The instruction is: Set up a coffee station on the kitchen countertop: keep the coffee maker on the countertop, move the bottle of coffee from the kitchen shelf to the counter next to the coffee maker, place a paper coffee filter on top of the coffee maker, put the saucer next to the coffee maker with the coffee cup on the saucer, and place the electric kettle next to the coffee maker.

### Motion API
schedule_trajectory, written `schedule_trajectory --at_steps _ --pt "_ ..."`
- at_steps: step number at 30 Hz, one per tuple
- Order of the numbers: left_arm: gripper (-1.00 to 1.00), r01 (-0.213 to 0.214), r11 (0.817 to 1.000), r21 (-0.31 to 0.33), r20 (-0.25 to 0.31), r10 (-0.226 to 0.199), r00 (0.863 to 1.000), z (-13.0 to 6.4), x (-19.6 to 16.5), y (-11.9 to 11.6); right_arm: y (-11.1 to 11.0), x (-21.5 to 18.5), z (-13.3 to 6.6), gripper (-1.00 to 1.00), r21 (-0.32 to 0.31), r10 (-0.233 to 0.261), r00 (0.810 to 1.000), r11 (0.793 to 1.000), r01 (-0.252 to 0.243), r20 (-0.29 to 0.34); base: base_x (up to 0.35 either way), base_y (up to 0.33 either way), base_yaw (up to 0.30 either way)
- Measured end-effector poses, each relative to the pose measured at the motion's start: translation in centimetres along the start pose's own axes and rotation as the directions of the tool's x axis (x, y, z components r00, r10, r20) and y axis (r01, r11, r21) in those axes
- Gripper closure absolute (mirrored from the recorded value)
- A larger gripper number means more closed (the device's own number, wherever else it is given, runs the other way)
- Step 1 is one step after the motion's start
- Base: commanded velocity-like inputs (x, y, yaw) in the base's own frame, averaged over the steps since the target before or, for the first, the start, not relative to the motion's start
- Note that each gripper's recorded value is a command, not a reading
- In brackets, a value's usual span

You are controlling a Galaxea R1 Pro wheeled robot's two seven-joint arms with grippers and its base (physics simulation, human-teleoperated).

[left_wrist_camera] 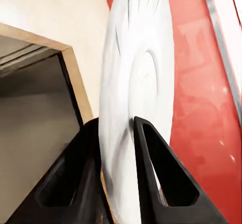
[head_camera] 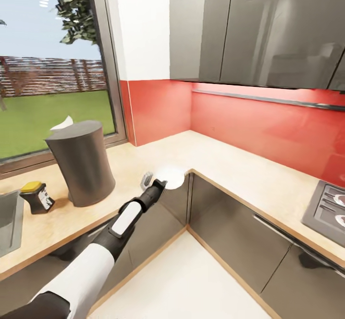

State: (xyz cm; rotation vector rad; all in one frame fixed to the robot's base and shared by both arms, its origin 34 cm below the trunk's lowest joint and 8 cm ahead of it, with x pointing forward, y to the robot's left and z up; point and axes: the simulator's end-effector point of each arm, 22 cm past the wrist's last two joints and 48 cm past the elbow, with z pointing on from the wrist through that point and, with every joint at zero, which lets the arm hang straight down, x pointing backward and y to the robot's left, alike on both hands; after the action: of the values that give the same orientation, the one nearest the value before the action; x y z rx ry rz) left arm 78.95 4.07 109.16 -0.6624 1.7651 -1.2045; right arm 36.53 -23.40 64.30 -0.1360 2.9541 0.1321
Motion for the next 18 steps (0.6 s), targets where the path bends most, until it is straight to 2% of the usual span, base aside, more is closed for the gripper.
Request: schedule_trajectory --at_steps 3,6,9,18 --pt "1.00 0.002 1.000 -0.016 0.055 -0.001 0.998 0.1 -0.9 0.2 0.0 0.0 0.0 -1.00 0.000 0.000 1.000 1.000 0.000 0.000 0.000 0.000 0.272" --pt "1.00 0.018 1.000 -0.025 0.069 -0.016 0.997 0.1 -0.6 0.5 0.0 0.0 0.0 -1.00 0.000 0.000 1.000 1.000 0.000 0.000 0.000 0.000 0.182" --pt "1.00 0.035 0.999 -0.025 0.078 -0.033 0.996 0.1 -0.6 0.6 -0.4 0.1 0.0 -1.00 0.004 0.000 1.000 1.000 0.000 -0.001 0.000 0.000 0.038" --pt "1.00 0.036 0.999 -0.040 0.097 -0.032 0.995 -0.2 -0.4 1.6 -0.9 0.1 -0.1 -1.00 0.011 -0.002 1.000 1.000 0.002 -0.002 0.002 0.000 0.004"
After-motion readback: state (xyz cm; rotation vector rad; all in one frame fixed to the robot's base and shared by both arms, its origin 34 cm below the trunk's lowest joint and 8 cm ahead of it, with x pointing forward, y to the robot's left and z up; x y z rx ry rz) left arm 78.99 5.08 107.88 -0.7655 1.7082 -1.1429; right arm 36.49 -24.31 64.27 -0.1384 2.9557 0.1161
